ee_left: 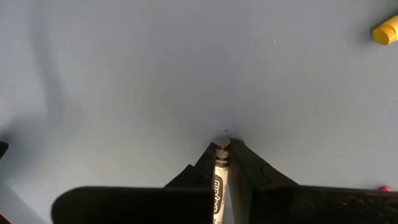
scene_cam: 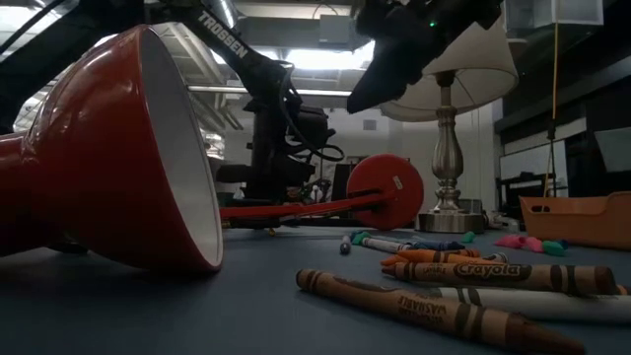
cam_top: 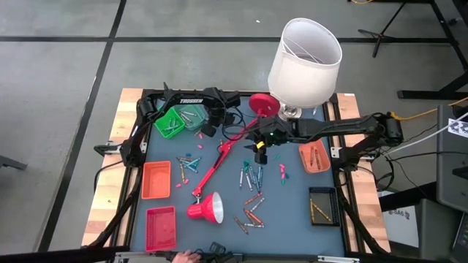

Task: Sort crayons
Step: Put the gray crayon into the blue bin

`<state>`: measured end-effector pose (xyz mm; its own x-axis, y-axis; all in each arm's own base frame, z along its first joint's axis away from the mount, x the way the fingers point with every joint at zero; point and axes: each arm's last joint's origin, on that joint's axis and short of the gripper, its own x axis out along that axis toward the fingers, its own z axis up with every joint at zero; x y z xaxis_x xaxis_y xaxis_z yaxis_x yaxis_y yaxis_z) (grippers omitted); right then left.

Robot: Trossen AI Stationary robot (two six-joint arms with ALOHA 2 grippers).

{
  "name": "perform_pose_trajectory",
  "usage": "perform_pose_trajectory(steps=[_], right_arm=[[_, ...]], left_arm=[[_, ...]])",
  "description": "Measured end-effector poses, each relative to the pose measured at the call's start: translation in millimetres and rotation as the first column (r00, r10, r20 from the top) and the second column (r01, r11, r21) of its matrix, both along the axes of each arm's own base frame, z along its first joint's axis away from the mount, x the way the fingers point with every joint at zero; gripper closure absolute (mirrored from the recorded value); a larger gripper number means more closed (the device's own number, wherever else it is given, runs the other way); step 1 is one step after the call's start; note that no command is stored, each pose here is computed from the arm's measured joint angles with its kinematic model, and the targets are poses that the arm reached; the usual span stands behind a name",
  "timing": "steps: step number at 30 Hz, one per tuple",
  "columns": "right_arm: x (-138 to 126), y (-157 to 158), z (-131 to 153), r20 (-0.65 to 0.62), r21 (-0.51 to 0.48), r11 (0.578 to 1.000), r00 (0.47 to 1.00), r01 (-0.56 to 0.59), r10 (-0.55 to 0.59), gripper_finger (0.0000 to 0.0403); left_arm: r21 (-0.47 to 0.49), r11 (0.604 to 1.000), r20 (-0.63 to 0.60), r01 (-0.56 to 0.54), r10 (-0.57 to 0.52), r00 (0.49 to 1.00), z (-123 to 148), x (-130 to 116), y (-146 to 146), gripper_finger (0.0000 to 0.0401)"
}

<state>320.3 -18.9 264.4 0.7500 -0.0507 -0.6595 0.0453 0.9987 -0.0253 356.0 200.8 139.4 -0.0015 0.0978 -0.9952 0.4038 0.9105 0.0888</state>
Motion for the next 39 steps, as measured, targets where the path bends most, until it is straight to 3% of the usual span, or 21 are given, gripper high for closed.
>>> perform_pose_trajectory(steps=[9,15,25,30,39], right_arm=[[-22,1,1,-0.147,0.042,0.998,0.989,0.040,-0.034,0.0240],[-27,2,-4,-0.219,0.072,0.994,0.974,0.082,-0.064,0.0240],[-25,1,-2,-0.196,0.075,0.994,0.978,0.084,-0.068,0.0240],[-25,1,-2,-0.188,0.076,0.994,0.980,0.084,-0.068,0.0240],[-25,1,-2,-0.188,0.074,0.994,0.980,0.082,-0.067,0.0240]], left_arm=[[-0.070,0.995,0.073,-0.074,0.080,0.994,15,0,-6,0.0399],[-0.090,0.988,0.153,-0.128,0.141,0.978,46,-5,-10,0.0400],[-0.040,0.972,0.302,-0.232,0.233,0.924,112,-29,-13,0.0401],[-0.028,0.958,0.282,-0.285,0.281,0.917,129,-51,-5,0.0401],[-0.060,0.924,0.162,-0.377,0.381,0.910,125,-80,16,0.0391]])
